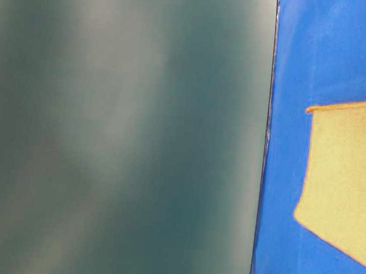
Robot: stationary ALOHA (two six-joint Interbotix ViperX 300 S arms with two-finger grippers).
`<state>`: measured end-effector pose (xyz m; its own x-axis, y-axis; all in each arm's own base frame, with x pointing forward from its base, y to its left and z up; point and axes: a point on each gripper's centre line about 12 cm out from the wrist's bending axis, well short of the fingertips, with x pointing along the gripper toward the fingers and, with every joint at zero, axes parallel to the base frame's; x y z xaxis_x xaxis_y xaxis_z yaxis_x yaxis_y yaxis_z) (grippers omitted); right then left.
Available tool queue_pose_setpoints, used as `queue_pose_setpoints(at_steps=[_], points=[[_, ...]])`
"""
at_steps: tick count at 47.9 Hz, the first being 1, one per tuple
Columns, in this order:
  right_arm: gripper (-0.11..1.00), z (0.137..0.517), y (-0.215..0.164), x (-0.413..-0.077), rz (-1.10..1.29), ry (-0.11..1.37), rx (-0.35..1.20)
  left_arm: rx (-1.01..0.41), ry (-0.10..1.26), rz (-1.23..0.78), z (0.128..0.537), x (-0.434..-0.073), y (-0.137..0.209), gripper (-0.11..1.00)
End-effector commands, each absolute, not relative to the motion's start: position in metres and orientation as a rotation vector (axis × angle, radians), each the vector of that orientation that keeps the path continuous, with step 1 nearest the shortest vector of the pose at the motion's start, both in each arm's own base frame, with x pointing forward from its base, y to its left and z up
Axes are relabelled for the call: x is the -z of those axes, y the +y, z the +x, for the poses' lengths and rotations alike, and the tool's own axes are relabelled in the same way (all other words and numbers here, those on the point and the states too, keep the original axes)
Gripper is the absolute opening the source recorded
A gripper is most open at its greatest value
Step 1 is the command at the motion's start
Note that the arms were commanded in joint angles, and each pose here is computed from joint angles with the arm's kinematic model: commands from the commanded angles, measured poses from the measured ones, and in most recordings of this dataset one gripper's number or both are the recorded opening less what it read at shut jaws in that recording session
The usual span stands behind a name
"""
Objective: Fold a vertical towel.
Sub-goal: 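Move both grippers inward toward the top corners of the orange towel, then lower both grippers and pinch the towel's top left and right corners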
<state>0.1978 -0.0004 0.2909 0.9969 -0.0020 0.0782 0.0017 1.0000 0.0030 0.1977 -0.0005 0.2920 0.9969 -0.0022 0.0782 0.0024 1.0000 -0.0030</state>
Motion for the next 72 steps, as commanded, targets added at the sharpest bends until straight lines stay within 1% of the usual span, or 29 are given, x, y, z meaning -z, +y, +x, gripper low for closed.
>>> queue_pose_setpoints(at_steps=[1,9,22,33,35,36,39,43,45,47,49,51,60,66,72], points=[[0.00,0.203,-0.002,-0.301,0.012,-0.094,0.012,-0.001,-0.047,-0.071,0.203,-0.293,0.000,0.00],[0.00,0.225,-0.017,-0.296,0.038,-0.015,0.078,-0.045,0.012,-0.094,0.212,-0.282,0.009,0.00],[0.00,0.273,-0.055,-0.258,0.064,0.218,0.206,-0.139,0.099,-0.106,0.237,-0.254,0.030,0.00],[0.01,0.306,-0.086,-0.229,0.078,0.354,0.279,-0.231,0.237,-0.127,0.269,-0.215,0.058,0.01],[0.02,0.311,-0.091,-0.223,0.082,0.377,0.291,-0.246,0.260,-0.130,0.276,-0.208,0.063,0.06],[0.05,0.314,-0.094,-0.220,0.083,0.389,0.296,-0.259,0.275,-0.133,0.280,-0.203,0.068,0.10],[0.22,0.319,-0.103,-0.209,0.092,0.428,0.316,-0.282,0.306,-0.139,0.288,-0.194,0.076,0.25],[0.46,0.326,-0.114,-0.194,0.102,0.472,0.339,-0.310,0.345,-0.148,0.297,-0.180,0.087,0.51],[0.56,0.330,-0.120,-0.184,0.106,0.500,0.348,-0.323,0.355,-0.152,0.301,-0.174,0.092,0.63],[0.62,0.332,-0.124,-0.177,0.106,0.520,0.354,-0.334,0.364,-0.155,0.305,-0.167,0.097,0.75],[0.61,0.335,-0.128,-0.171,0.107,0.535,0.360,-0.349,0.377,-0.157,0.309,-0.158,0.103,0.82],[0.60,0.339,-0.132,-0.166,0.109,0.549,0.365,-0.362,0.388,-0.161,0.311,-0.150,0.108,0.84],[0.59,0.353,-0.141,-0.143,0.105,0.607,0.364,-0.396,0.464,-0.179,0.319,-0.110,0.123,0.82],[0.59,0.360,-0.145,-0.127,0.102,0.643,0.359,-0.414,0.489,-0.187,0.324,-0.093,0.131,0.82],[0.58,0.364,-0.147,-0.112,0.105,0.676,0.356,-0.420,0.497,-0.191,0.331,-0.087,0.136,0.82]])
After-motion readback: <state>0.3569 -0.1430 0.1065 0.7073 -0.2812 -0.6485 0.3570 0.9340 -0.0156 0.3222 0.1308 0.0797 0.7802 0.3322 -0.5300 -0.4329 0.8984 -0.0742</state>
